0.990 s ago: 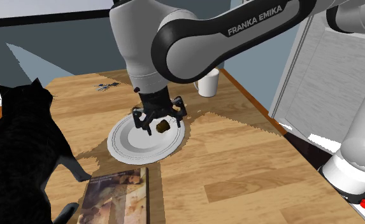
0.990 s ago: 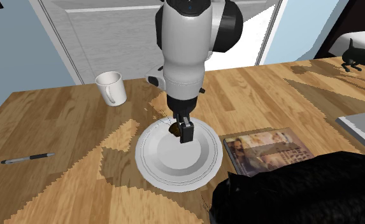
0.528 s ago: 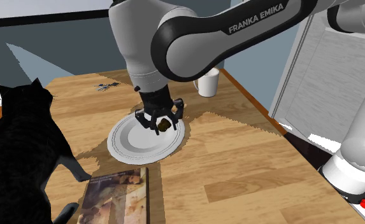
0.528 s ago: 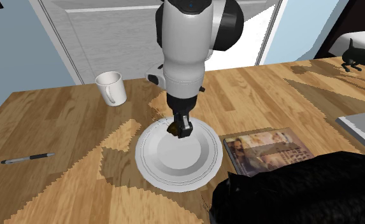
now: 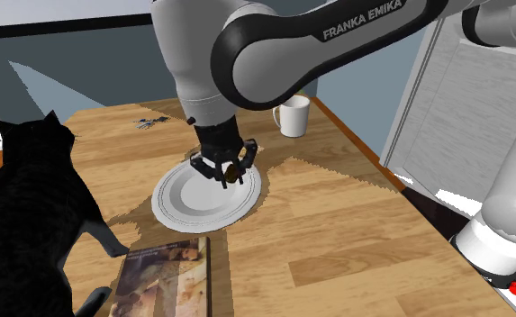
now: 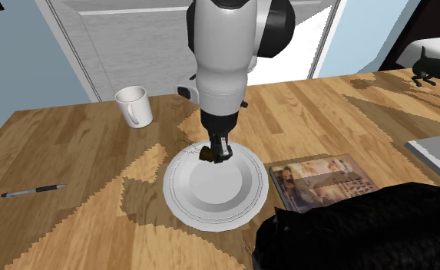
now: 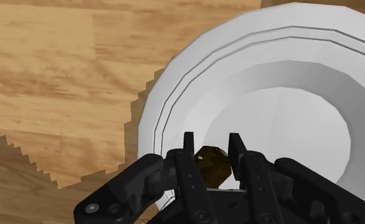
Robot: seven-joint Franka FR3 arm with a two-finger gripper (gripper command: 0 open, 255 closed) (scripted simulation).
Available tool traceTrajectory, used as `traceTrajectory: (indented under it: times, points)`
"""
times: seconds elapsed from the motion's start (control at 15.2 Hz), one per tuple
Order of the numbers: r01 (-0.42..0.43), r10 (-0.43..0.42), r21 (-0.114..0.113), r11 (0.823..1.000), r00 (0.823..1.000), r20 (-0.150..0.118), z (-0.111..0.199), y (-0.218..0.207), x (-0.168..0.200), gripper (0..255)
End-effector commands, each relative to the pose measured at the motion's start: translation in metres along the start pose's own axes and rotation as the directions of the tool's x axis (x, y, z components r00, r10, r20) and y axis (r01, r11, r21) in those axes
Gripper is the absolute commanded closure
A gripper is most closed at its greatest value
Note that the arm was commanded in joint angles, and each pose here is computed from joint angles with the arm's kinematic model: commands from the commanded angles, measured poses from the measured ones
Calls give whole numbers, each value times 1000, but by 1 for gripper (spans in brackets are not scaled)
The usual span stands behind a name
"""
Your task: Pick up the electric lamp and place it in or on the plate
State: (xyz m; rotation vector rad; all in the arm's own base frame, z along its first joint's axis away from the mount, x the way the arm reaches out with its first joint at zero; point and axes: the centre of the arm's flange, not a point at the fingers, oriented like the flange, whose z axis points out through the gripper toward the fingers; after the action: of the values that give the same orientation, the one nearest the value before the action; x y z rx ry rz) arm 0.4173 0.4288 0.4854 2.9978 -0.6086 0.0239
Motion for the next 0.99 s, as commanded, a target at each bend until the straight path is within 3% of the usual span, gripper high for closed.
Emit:
traceTrajectory:
  times: [0.0, 0.53, 0.59, 0.79, 0.92]
  points:
    - [0, 0, 1, 1000, 1000, 1, -10, 1, 0, 255]
    - [0, 0, 1, 1000, 1000, 0, -42, 4, 1, 255]
    - [0, 0, 1, 1000, 1000, 0, -42, 4, 1, 0]
    - [-83, 84, 21, 996, 994, -73, -31, 3, 27, 0]
    - [-89, 90, 23, 996, 993, -78, -25, 3, 30, 0]
